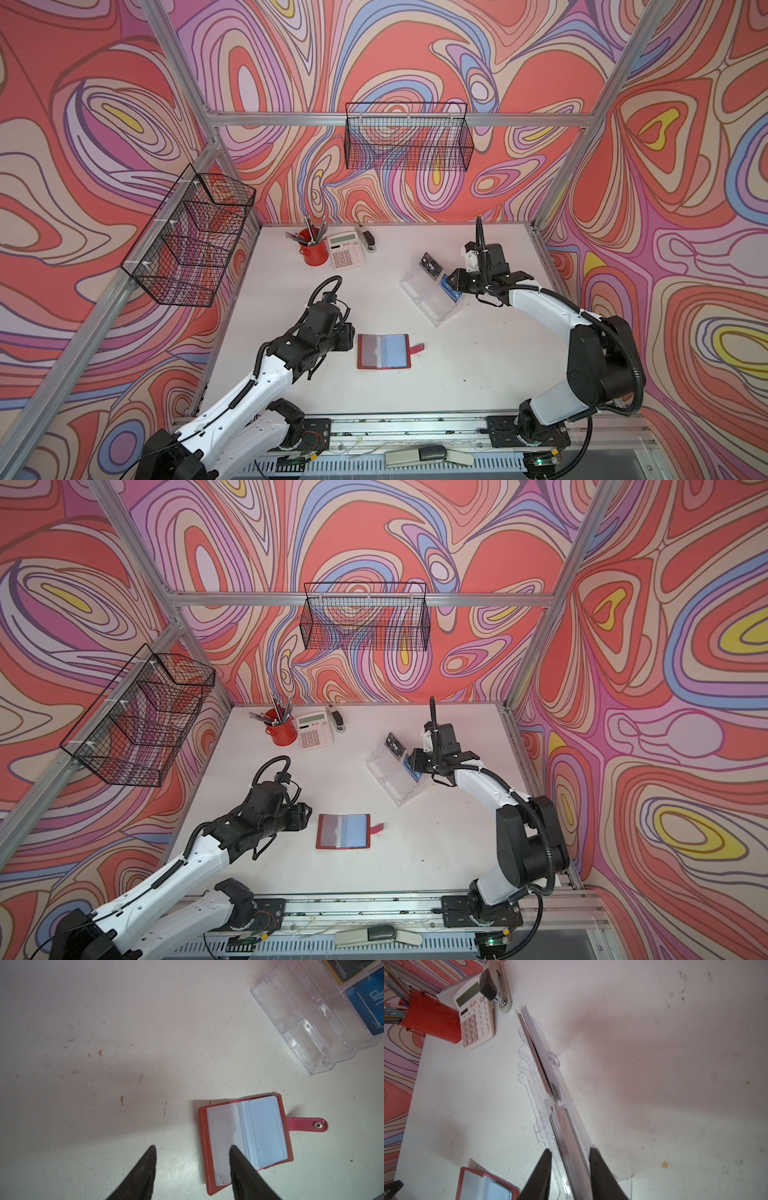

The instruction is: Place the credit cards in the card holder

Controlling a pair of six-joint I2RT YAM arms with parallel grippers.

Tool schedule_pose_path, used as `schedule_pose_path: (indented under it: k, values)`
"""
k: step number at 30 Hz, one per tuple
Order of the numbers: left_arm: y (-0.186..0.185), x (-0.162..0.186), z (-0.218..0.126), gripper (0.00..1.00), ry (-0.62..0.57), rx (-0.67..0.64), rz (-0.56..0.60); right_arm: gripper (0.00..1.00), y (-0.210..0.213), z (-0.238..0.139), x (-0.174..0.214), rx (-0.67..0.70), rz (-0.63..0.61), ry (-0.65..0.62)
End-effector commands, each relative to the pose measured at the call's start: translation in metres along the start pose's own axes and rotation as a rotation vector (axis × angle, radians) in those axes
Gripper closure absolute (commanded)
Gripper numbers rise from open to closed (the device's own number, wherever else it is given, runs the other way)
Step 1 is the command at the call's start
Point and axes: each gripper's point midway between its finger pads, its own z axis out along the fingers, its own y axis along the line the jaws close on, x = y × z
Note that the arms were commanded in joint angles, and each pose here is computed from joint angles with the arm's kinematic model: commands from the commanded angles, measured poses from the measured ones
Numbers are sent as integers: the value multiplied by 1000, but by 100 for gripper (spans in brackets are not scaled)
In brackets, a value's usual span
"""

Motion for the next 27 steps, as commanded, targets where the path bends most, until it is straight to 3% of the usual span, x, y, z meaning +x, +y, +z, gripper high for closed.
schedule_pose_path:
  k: [1,15,27]
  values:
    - [-1,-7,-5,42,-12,-12,9,67,2,5,10,-2,-32,43]
    - [-1,-7,-5,42,-12,-11,9,69,-5,25,13,112,-90,96]
    - [-2,-5,-4,42,-3,-7,10,66,-6,13,5,202,-124,60]
